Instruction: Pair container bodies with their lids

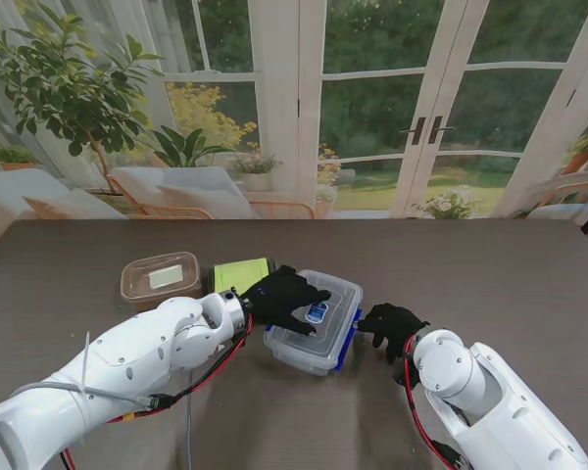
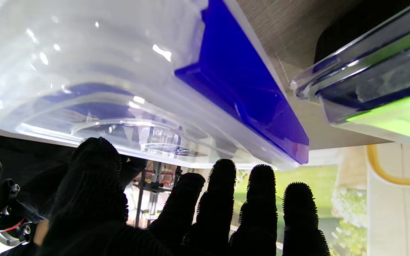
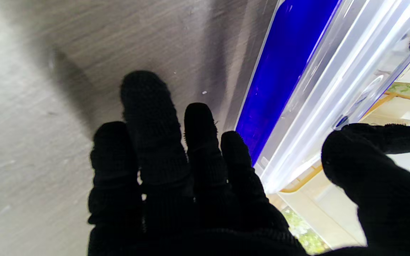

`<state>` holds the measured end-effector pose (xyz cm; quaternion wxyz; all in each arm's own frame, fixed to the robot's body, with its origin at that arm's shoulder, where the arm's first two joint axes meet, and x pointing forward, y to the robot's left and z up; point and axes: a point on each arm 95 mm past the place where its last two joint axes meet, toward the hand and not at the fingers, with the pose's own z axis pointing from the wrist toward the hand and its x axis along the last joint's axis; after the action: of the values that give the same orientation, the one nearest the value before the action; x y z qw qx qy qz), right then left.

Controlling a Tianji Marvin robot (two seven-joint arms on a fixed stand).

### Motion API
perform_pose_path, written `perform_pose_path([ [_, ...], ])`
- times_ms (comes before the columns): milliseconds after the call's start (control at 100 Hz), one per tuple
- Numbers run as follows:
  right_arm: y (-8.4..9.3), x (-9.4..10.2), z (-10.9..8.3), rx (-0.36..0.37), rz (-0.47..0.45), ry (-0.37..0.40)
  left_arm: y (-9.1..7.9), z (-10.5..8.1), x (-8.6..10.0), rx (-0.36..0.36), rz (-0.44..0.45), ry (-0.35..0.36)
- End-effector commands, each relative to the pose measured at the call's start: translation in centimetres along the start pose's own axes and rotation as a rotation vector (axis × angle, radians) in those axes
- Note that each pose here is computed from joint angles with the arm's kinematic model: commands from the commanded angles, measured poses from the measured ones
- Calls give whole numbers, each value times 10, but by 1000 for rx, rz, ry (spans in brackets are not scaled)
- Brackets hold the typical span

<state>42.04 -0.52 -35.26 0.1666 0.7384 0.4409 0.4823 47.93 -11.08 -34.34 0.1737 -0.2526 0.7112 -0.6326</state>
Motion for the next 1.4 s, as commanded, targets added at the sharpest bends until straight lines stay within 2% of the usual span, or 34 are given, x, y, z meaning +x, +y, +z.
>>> perform_pose_path([
  [0,-7,-1,2,33,11,-10,2,2,0,-26,-4,-2],
  [290,-15,-1,8,80,57,-40,12,0,-2,-72,-16,0],
  [830,-34,-1,14,146,180,-89,10,-1,-2,-94,5,2],
  [1030,-40,0,15,168,306,-129,10,-2,-2,-97,4,5],
  [1390,-37,4,12,183,506,-177,10,0,-3,-96,4,15],
])
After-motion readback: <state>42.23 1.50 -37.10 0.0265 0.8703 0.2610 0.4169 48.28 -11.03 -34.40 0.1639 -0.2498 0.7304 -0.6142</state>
